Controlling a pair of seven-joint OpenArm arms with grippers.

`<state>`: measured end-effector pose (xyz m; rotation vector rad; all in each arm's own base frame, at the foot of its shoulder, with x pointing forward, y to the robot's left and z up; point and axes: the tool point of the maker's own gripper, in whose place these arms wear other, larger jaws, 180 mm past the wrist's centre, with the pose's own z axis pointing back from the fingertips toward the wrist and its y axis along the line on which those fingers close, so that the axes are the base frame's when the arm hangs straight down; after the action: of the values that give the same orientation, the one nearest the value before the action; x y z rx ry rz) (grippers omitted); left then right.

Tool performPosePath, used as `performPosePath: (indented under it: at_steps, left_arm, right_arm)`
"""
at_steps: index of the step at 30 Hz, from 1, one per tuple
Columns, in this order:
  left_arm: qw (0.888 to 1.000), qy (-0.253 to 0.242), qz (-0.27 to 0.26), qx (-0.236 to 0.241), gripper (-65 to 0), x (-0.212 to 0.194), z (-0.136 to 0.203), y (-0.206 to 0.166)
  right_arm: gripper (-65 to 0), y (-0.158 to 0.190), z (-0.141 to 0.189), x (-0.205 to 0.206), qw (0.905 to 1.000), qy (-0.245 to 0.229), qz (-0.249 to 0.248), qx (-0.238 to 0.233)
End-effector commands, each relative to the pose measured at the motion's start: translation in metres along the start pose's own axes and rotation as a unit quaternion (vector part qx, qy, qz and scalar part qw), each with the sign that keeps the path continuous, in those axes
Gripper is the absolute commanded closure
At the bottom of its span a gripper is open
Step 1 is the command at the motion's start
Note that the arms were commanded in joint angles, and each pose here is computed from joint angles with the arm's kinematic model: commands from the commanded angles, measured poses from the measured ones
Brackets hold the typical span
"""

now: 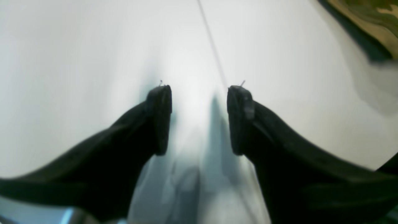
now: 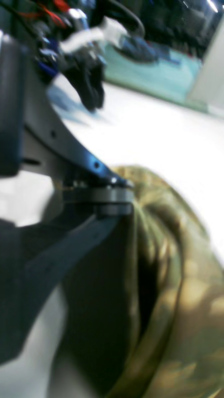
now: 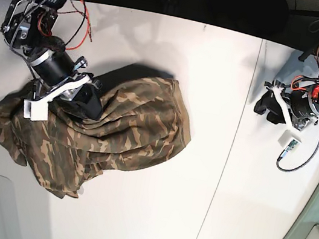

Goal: Layout the t-shirt on the table in an organized manner, then fold the t-shirt properly
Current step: 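Regrasp the shirt with the right gripper and pull it toward the left gripper, then lay the shirt down with the right gripper and open it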

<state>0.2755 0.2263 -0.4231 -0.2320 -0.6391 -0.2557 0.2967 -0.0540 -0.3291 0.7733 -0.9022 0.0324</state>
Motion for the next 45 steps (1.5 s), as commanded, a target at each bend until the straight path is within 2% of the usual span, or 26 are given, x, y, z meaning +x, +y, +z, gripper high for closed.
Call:
performPosePath:
  at_steps: [1,6,12,16,18,20,22,23,28,32,35,39,42,45]
  left_arm:
    - [1.000,-0.020,-0.015,0.005,-32.9,0.016,0.008,0.008]
    - [0.999,-0.011,-0.032,0.022,-32.9,0.017,0.017,0.025]
    - [0.998,-0.001,-0.051,0.041,-32.9,0.018,0.026,0.041]
    - [0.998,0.001,-0.055,0.044,-32.9,0.018,0.026,0.042]
    - [0.998,0.001,-0.055,0.044,-32.9,0.018,0.026,0.042]
    - [0.998,0.001,-0.055,0.043,-32.9,0.018,0.027,0.042]
    - [0.998,0.001,-0.055,0.043,-32.9,0.017,0.026,0.042]
    - [0.998,0.002,-0.055,0.043,-32.9,0.017,0.027,0.042]
    - [0.998,0.012,-0.067,0.010,-32.9,0.013,0.026,0.030]
    - [0.998,0.005,-0.052,-0.028,-32.9,0.015,0.026,0.017]
    - [0.998,0.007,-0.041,-0.057,-32.9,0.014,0.027,0.006]
    - [0.994,0.008,-0.023,-0.103,-32.9,0.011,0.026,-0.014]
    - [0.993,0.003,-0.010,-0.120,-32.9,0.008,0.022,-0.026]
    - [0.991,0.008,0.004,-0.131,-32.9,-0.003,0.018,-0.038]
  right_arm:
    - [0.0,0.027,-0.002,0.021,0.9983,-0.038,0.021,0.037]
    - [0.0,0.074,-0.017,0.035,0.9922,-0.053,0.076,0.084]
    - [0.0,0.135,-0.036,-0.008,0.9804,0.013,0.111,0.162]
    - [0.0,0.161,-0.041,-0.043,0.9707,0.061,0.140,0.185]
    - [-0.8,0.165,-0.044,-0.052,0.9671,0.075,0.162,0.181]
    - [-20.6,0.161,-0.046,-0.052,0.9668,0.073,0.179,0.167]
    - [-34.6,0.151,-0.048,-0.047,0.9688,0.063,0.192,0.143]
    - [-37.1,0.145,-0.049,-0.043,0.9705,0.055,0.196,0.130]
    - [-37.1,0.091,-0.046,-0.018,0.9840,0.029,0.174,0.028]
    - [-37.1,0.024,-0.024,0.003,0.9863,0.008,0.142,-0.084]
    - [-37.1,-0.030,0.006,0.018,0.9799,-0.017,0.099,-0.172]
    - [-37.1,-0.093,0.060,0.034,0.9590,-0.048,0.060,-0.273]
    - [-37.1,-0.129,0.094,0.041,0.9446,-0.058,0.053,-0.319]
    - [-37.1,-0.158,0.110,0.034,0.9409,-0.056,0.030,-0.333]
